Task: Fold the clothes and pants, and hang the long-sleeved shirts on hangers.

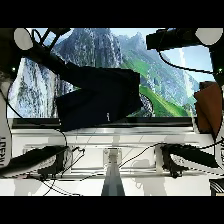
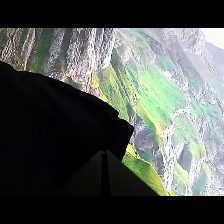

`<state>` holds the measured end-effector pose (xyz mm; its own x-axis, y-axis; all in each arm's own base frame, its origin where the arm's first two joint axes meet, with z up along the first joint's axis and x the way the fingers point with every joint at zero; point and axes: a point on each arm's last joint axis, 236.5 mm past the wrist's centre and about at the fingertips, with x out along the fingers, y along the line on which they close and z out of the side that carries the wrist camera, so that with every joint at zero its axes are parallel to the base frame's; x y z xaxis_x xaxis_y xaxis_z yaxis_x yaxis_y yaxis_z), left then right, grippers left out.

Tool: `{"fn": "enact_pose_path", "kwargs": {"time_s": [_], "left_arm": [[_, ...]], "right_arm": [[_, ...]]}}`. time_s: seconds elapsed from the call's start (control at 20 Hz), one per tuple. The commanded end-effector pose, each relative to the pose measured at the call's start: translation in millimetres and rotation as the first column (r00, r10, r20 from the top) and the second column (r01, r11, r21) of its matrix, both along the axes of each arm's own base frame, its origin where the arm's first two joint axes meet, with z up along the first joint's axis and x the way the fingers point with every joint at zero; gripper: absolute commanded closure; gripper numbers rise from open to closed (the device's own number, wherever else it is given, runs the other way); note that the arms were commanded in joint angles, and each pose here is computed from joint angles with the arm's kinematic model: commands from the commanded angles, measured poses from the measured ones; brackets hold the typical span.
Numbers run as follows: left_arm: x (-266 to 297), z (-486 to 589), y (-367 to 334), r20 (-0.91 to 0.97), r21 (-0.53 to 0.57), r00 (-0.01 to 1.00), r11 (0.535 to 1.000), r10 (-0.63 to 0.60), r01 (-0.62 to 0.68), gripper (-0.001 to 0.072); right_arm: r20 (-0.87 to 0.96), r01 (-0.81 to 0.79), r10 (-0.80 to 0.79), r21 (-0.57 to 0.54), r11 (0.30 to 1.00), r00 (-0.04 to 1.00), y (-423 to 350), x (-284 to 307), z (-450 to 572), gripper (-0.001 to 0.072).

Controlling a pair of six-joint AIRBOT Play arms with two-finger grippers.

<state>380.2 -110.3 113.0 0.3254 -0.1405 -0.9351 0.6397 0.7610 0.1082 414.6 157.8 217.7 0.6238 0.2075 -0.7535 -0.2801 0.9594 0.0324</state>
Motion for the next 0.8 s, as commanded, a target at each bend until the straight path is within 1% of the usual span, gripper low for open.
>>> {"fn": "enact_pose_path", "kwargs": {"time_s": [0.0, 0.45, 0.55, 0.65, 0.75], "left_arm": [[0.1, 0.4, 0.4, 0.001, 0.0, 1.0, 1.0, 0.0, 0.0, 0.07], [0.1, 0.4, 0.4, 0.001, 0.0, 1.0, 1.0, 0.0, 0.0, 0.07], [0.1, 0.4, 0.4, 0.001, 0.0, 1.0, 1.0, 0.0, 0.0, 0.07], [0.2, 0.5, 0.4, 0.002, 0.0, 1.0, 1.0, 0.001, -0.001, 0.07], [0.2, 0.5, 0.4, 0.002, 0.0, 1.0, 1.0, 0.001, -0.001, 0.07]], "right_arm": [[0.001, -0.001, 0.001, 0.001, 1.0, 1.0, 0.3, -0.3, 0.5, 0.0682], [0.001, 0.0, 0.0, 0.002, 1.0, 1.0, 0.6, -0.2, 0.6, 0.0682], [0.057, -0.001, 0.001, 0.002, 1.0, 0.998, 0.4, 9.6, 9.1, 0.0682], [0.116, -0.059, 0.073, -0.118, 0.991, 0.991, -17.0, 22.2, 12.8, 0.0683], [0.078, -0.101, 0.122, -0.229, 0.968, 0.989, -45.6, 28.3, -0.5, 0.0682]]}}
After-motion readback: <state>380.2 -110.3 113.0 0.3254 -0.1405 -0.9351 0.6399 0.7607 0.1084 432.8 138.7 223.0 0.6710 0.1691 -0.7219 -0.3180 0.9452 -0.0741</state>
